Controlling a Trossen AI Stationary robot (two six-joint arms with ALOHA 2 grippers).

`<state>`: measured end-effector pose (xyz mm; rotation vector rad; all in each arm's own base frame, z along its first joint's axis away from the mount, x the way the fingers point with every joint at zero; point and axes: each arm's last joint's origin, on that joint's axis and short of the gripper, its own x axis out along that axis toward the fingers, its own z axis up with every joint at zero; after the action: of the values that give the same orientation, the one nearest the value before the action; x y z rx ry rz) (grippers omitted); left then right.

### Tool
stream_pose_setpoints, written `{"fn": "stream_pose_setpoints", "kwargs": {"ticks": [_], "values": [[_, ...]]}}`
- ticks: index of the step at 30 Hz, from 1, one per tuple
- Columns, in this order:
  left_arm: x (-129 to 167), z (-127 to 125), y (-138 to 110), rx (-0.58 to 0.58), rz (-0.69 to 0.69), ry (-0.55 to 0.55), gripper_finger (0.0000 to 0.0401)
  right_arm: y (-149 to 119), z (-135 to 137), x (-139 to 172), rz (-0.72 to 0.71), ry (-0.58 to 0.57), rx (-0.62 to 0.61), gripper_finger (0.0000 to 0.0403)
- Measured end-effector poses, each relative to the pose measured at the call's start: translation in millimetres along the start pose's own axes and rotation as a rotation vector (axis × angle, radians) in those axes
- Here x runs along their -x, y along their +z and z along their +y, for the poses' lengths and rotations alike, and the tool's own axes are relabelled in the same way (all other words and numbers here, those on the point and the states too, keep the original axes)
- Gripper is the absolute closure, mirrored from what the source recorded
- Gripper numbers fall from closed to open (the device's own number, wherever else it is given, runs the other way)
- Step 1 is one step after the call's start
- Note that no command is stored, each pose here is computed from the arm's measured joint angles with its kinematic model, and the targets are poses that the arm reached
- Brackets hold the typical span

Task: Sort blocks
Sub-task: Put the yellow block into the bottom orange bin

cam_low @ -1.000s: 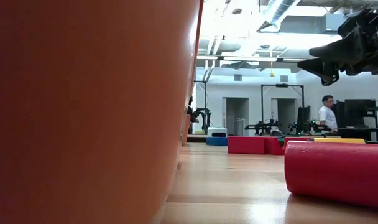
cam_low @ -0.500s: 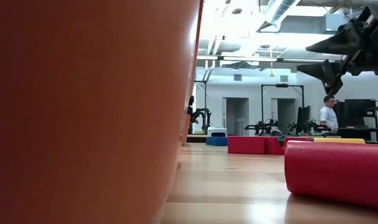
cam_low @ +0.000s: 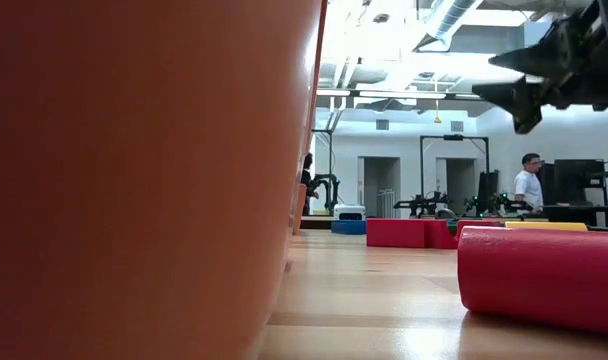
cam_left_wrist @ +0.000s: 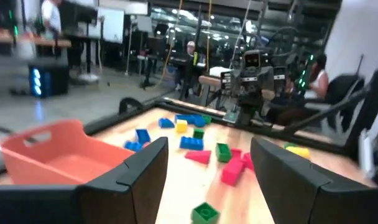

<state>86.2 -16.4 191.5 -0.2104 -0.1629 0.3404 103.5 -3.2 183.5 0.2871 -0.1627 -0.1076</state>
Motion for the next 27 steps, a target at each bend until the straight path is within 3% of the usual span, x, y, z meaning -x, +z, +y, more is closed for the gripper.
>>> {"fn": "stream_pose_setpoints", "kwargs": {"ticks": [4,9,16,22,27], "values": [[0.0,-0.5,0.0,0.072,0.004,-0.016,0.0178,1.0,1.4,0.0,-0.004,0.041,0.063,0.0149],[0.3,-3.8,0.6,0.095,0.016,-0.129,0.0178,7.8,5.6,-1.3,0.084,0.048,0.075,0.0149],[0.3,-4.0,0.9,0.083,0.016,-0.136,0.0178,27.4,26.3,-17.8,0.376,-0.003,0.086,0.0149],[0.9,-4.1,6.3,0.056,0.017,-0.135,0.0178,6.3,50.1,-43.0,0.804,-0.157,0.066,0.0149],[2.7,-4.1,15.9,0.0,0.051,-0.145,0.0178,-11.8,80.3,-61.9,0.954,-0.29,0.047,0.0149]]}}
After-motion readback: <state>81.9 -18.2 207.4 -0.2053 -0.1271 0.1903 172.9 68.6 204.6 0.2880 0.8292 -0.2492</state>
